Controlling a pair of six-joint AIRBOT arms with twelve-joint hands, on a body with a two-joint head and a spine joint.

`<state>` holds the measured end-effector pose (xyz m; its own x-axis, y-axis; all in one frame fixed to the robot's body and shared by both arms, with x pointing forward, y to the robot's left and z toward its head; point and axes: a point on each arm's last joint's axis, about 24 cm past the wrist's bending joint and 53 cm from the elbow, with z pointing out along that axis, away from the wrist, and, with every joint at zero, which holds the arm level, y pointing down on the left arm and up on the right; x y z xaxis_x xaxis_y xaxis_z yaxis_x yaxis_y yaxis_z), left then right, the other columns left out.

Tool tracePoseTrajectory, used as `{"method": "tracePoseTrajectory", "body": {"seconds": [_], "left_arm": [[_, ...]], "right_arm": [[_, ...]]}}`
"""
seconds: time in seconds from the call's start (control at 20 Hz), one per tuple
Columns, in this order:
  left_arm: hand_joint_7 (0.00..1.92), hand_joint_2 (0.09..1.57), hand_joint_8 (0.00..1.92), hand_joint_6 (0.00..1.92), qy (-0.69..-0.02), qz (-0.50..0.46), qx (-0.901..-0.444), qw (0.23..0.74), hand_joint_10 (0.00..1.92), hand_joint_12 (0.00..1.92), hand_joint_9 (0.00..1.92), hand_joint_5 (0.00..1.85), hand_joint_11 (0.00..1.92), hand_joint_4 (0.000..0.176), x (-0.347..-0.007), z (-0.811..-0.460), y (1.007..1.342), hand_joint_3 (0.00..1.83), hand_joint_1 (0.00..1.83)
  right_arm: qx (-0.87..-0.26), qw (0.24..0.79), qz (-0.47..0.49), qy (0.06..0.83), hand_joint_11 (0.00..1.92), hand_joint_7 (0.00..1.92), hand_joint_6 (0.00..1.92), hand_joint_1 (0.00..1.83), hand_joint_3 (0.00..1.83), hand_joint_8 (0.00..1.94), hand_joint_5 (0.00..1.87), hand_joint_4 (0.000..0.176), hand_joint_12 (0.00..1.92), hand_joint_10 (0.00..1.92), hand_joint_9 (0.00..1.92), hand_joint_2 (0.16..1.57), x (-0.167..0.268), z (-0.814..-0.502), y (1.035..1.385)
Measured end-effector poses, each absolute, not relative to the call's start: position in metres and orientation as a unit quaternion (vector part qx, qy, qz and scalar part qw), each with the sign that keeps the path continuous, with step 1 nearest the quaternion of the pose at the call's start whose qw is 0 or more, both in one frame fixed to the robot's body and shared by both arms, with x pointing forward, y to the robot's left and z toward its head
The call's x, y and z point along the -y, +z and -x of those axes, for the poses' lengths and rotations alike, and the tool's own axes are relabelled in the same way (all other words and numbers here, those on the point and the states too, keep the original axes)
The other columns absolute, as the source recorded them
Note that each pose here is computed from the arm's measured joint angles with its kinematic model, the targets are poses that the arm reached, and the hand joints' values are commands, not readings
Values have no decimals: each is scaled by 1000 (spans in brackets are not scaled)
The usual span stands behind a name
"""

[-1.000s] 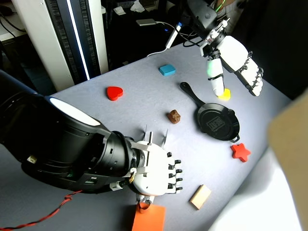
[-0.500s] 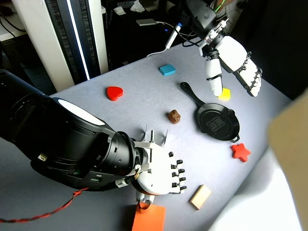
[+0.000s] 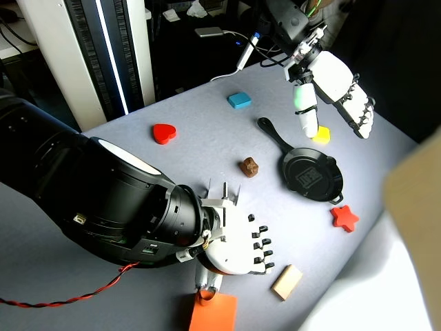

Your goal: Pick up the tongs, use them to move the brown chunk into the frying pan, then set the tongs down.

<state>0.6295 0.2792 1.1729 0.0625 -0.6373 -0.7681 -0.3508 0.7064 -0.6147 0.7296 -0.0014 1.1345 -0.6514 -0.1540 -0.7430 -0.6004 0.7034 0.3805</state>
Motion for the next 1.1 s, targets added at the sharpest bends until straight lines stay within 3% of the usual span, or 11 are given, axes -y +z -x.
{"method": "tracePoseTrajectory", "body": {"seconds": [0.3, 0.35, 0.4, 0.45, 0.55, 0.7, 1.1], "left_arm": [[94, 1184, 4, 4, -113, 366, -675, 630, 4, 285, 83, 77, 0, 0, -279, -629, 1173, 0, 0], [92, 1181, 2, 1, -113, 367, -675, 630, 2, 295, 78, 72, 0, 4, -280, -629, 1173, 0, 0], [82, 1186, 3, 4, -113, 367, -675, 630, 1, 267, 77, 82, 0, 0, -280, -629, 1173, 0, 0], [82, 1186, 3, 4, -113, 367, -675, 630, 1, 267, 77, 82, 0, 0, -280, -629, 1173, 0, 0], [69, 1187, 3, 1, -113, 367, -675, 630, 0, 238, 66, 66, 0, 4, -279, -629, 1173, 0, 0], [80, 1182, 6, 10, -114, 366, -676, 629, 6, 295, 74, 66, 0, 0, -279, -629, 1172, 0, 0], [78, 1184, 7, 5, -115, 367, -677, 627, 3, 228, 63, 50, 0, 1, -277, -628, 1171, 1, 0]], "right_arm": [[-854, 353, 223, 309, 16, 70, 26, 1007, 50, 13, 92, 0, 12, 18, 52, 1106, 5, -730, 1129], [-854, 353, 223, 309, 2, 106, 5, 999, 23, 4, 125, 0, 185, 17, 93, 1131, 5, -730, 1129], [-854, 354, 225, 308, 0, 156, 14, 1005, 16, 9, 177, 0, 479, 28, 141, 1148, 5, -730, 1129], [-854, 353, 225, 309, 0, 156, 14, 1005, 16, 9, 177, 0, 479, 28, 141, 1148, 5, -730, 1129], [-854, 353, 225, 308, 0, 239, 35, 1033, 10, 22, 256, 0, 804, 47, 207, 1142, 6, -730, 1129], [-854, 356, 223, 307, 0, 305, 41, 1021, 9, 19, 314, 0, 1009, 56, 264, 1148, 9, -732, 1129], [-853, 362, 218, 307, 0, 346, 29, 1029, 9, 5, 344, 0, 1050, 48, 294, 1164, 12, -735, 1133]]}}
